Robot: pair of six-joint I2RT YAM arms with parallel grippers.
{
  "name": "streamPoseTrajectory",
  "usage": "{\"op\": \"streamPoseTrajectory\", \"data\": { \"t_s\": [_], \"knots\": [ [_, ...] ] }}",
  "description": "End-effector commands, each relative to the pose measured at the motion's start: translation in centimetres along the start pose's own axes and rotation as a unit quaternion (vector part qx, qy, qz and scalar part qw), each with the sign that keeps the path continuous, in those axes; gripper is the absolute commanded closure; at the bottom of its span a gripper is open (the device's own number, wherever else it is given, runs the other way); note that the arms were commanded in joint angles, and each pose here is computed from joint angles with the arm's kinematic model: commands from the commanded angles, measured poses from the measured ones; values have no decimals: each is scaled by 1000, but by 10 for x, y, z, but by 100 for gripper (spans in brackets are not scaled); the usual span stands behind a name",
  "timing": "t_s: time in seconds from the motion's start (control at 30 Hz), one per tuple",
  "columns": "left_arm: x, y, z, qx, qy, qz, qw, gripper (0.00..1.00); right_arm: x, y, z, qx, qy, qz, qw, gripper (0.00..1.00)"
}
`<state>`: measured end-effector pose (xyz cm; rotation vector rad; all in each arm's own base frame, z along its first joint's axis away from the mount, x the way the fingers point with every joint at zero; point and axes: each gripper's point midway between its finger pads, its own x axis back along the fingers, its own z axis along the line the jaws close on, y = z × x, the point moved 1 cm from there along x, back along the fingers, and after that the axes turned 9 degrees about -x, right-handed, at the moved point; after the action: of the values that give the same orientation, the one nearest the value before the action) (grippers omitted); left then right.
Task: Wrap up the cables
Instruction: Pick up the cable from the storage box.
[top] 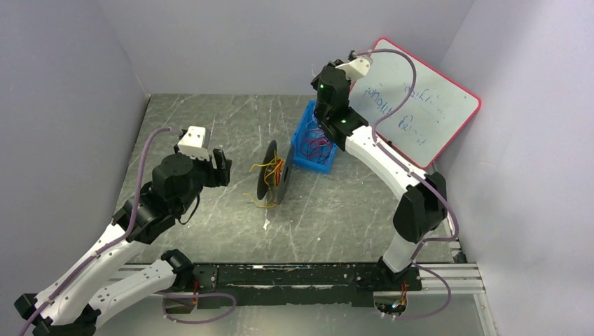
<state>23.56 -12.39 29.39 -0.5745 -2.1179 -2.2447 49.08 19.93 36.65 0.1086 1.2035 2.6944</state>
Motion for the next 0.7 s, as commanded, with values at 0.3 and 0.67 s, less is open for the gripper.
{"op": "streamPoseTrajectory", "data": {
  "t_s": [0.3,0.67],
  "knots": [
    [1,5,6,11,13,-18,1000,29,58,124,78,-26,77,-110,991,100],
    [-1,3,7,9,19,-11,1000,29,113,188,115,-42,128,-143,980,100]
  ]
}}
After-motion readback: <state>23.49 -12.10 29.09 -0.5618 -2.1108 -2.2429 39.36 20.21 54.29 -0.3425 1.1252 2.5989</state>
